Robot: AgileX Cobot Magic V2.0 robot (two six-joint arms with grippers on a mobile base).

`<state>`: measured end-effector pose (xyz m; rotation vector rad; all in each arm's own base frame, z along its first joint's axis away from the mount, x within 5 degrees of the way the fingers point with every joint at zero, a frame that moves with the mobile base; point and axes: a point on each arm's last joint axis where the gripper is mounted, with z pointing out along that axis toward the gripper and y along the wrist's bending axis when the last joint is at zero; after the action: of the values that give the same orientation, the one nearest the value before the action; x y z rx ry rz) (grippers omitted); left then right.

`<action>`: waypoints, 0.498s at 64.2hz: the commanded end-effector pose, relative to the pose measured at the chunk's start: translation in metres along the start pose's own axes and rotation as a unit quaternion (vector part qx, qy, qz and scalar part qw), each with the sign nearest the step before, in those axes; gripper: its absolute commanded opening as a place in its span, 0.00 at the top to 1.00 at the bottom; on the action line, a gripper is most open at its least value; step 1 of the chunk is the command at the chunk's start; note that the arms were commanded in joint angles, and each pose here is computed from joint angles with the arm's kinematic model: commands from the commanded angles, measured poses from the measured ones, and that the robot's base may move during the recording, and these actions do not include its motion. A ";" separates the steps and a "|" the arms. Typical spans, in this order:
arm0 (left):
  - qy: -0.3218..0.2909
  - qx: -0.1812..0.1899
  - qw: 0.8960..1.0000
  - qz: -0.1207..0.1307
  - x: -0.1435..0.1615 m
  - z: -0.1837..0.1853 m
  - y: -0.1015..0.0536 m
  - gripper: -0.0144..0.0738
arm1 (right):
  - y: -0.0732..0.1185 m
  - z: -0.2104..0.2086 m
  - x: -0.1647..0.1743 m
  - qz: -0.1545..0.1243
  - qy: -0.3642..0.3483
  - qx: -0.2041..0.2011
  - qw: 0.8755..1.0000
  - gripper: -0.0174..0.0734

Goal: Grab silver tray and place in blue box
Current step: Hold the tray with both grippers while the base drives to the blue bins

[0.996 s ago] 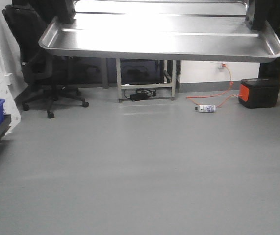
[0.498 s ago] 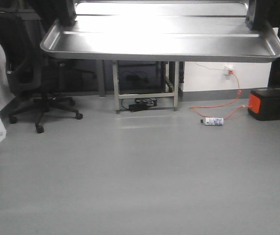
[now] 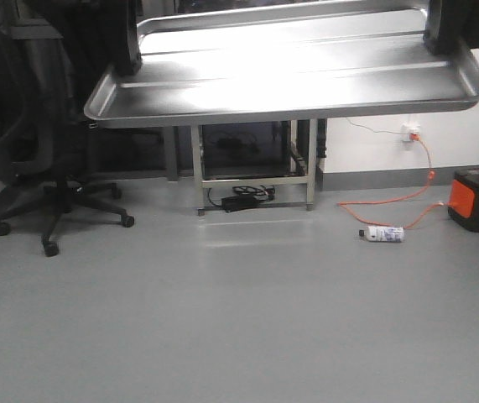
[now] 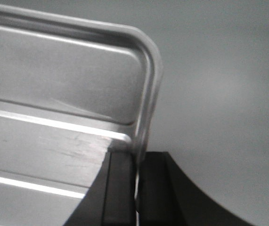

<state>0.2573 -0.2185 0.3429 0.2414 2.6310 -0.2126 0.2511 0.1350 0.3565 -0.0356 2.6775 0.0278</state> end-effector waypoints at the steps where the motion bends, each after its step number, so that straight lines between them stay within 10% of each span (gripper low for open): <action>1: -0.046 0.016 0.999 0.010 -0.009 -0.018 -0.002 0.96 | -0.006 -0.019 -0.006 -0.013 -0.049 -0.006 0.999 0.74; 32: -0.040 0.009 0.999 0.005 -0.011 -0.020 -0.002 0.96 | -0.006 -0.019 -0.006 -0.013 -0.049 -0.006 0.999 0.74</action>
<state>0.2626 -0.2233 0.3375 0.2327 2.6502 -0.1981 0.2509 0.1344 0.3564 -0.0355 2.6807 0.0190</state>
